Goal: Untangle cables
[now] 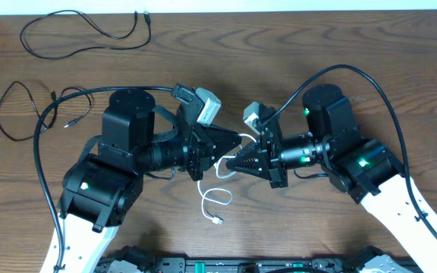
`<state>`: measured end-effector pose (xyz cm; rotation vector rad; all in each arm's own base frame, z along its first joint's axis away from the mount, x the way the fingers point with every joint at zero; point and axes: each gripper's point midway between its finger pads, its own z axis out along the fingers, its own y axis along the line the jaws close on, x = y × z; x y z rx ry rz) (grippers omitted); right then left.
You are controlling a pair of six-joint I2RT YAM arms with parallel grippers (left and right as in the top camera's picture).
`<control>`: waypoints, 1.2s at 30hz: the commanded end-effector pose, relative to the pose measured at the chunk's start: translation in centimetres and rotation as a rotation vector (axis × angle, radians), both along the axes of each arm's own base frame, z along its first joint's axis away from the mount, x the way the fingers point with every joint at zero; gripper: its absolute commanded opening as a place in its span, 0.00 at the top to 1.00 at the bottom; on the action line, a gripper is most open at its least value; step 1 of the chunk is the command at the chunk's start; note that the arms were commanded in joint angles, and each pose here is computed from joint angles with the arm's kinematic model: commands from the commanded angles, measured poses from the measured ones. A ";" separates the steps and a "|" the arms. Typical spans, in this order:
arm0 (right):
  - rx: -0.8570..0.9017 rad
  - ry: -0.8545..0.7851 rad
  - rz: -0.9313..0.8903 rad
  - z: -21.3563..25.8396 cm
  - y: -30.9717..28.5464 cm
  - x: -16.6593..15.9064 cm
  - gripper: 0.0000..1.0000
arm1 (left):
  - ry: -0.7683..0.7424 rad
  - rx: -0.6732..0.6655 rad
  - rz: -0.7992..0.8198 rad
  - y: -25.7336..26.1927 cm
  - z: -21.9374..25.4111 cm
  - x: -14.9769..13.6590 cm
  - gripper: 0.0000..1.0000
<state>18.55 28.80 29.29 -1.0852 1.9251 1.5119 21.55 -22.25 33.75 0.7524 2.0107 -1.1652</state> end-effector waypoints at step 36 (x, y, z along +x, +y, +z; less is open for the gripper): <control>-0.236 0.123 -0.452 -4.3 -4.3 7.0 0.01 | 0.789 -0.386 1.031 10.2 -2.3 8.4 0.92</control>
